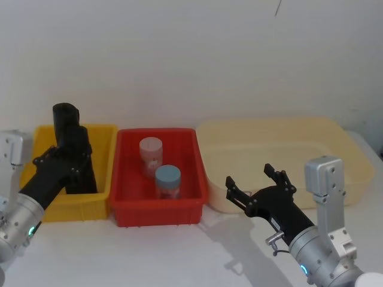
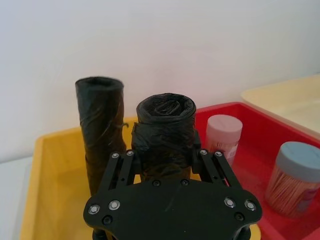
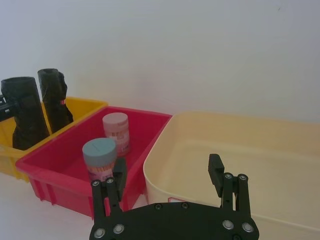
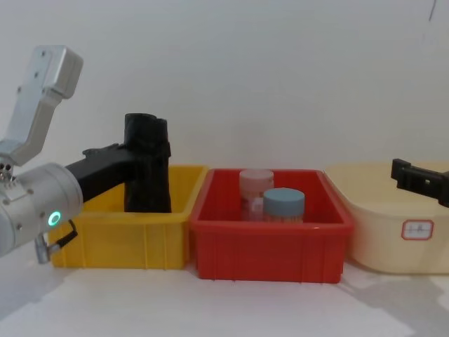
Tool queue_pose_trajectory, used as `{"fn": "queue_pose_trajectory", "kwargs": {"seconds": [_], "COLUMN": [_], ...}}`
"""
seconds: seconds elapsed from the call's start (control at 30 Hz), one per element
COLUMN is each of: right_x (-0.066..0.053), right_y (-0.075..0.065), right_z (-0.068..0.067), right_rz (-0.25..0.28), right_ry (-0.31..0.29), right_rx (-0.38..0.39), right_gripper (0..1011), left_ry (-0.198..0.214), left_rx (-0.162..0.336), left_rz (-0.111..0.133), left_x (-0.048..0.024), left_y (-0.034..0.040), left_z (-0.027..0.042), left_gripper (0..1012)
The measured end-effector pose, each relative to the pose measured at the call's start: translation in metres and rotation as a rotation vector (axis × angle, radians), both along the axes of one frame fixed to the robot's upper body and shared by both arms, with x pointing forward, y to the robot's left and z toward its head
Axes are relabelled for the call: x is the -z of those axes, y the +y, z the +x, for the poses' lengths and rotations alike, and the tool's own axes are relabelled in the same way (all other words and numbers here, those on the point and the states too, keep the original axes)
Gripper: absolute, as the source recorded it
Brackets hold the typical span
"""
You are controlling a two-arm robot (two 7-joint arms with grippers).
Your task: Pick up the garbage bag with the one hand and transfer it to the other hand.
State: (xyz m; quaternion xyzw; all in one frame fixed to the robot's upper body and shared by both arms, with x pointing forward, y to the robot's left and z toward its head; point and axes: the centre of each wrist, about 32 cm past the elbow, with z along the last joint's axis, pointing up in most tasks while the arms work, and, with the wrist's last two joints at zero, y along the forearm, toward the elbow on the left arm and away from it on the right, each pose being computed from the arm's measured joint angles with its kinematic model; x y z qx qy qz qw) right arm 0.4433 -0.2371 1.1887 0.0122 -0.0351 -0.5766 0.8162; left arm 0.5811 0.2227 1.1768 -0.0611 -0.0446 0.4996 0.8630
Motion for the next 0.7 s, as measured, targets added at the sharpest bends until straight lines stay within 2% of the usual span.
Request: {"fn": "queue_pose_trajectory", "kwargs": {"seconds": [0.17,0.2,0.27,0.3,0.5,0.57,0.7], "right_x": [0.0,0.0,0.0,0.0,0.0,0.0,0.0], "right_y": [0.0,0.0,0.0,0.0,0.0,0.0,0.0], "right_z": [0.0,0.0,0.0,0.0,0.0,0.0,0.0], "right_rz": [0.0,0.0,0.0,0.0,0.0,0.0,0.0], "right_ry": [0.0,0.0,0.0,0.0,0.0,0.0,0.0], "right_rx": [0.0,0.0,0.0,0.0,0.0,0.0,0.0], "right_gripper": [1000,1000,1000,1000,1000,1000,1000], "left_ry": [-0.014,-0.025,-0.035,-0.049,-0.1,-0.126,-0.156], "left_rx": [0.015,0.02,0.026,0.033,0.067,0.096,0.138], "left_rz": [0.01,0.015,0.022,0.029,0.052,0.062,0.071], "left_x": [-0.0091,-0.0136,-0.0182,-0.0242,-0.0453,-0.0566,-0.0695], "left_y": [-0.001,-0.0014,-0.0019,-0.0023,-0.0039,-0.0053,-0.0076], "left_z": [0.0005,0.0004,0.0005,0.0005,0.0012,0.0022,0.004], "left_gripper": [477,471,458,458,415,404,392]}}
